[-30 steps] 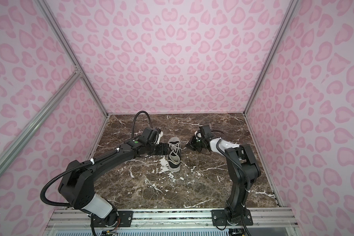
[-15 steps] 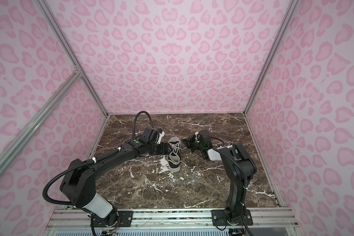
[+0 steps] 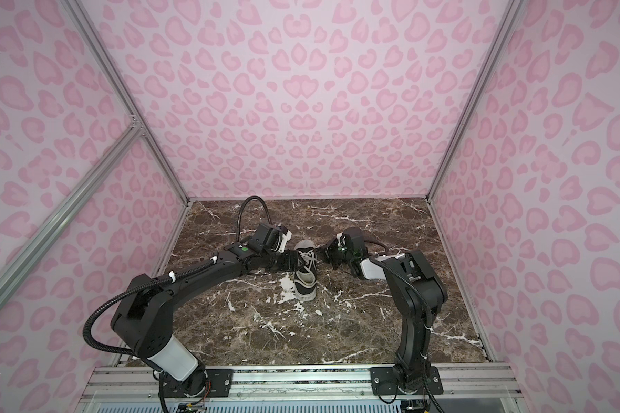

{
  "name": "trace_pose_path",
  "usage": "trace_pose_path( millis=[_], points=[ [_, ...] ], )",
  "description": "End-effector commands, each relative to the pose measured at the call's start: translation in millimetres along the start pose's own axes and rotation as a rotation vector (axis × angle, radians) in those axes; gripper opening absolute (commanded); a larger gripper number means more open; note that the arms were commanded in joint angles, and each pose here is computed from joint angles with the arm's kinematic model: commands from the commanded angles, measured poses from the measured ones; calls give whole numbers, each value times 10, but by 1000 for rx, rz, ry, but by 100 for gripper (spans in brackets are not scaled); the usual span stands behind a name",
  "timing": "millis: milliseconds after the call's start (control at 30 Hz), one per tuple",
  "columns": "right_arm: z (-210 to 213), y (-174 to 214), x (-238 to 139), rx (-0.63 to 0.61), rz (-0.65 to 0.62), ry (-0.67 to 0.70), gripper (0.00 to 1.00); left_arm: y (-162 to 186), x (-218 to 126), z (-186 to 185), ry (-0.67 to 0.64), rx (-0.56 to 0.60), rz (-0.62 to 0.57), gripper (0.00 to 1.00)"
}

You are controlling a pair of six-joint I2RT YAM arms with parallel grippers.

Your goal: Tie the shoes

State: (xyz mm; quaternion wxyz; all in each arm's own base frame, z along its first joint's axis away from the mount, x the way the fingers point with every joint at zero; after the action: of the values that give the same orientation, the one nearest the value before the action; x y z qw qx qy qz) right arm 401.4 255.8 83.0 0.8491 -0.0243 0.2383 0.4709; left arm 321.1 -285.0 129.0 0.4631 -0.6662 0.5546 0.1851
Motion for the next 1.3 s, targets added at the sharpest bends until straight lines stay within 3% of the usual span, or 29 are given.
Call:
trace_pose_path(
  millis=[0, 833, 1267],
  points=[
    [-133, 50, 5, -7, 30, 50, 3, -74, 21, -73, 28, 2, -24, 70],
    [-51, 209, 44, 6, 103, -17, 3, -40, 94, -108, 40, 0, -13, 70],
    [-65, 328, 24, -1, 138, -20, 3, -29, 131, -114, 55, -8, -12, 65]
  ],
)
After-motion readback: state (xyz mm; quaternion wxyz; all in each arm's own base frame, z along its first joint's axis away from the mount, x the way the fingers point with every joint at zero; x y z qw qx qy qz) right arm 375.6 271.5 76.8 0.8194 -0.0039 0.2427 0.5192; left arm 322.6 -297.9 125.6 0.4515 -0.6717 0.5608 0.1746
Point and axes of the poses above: each gripper's point midway between its finger pads, its own x axis out along the fingers, its own z axis along the line the jaws close on, y = z × x, the point moved 1 cm from there along -x, back along the fingers, and after that the axes turned 2 degrees about x, right-handed, at the moved point
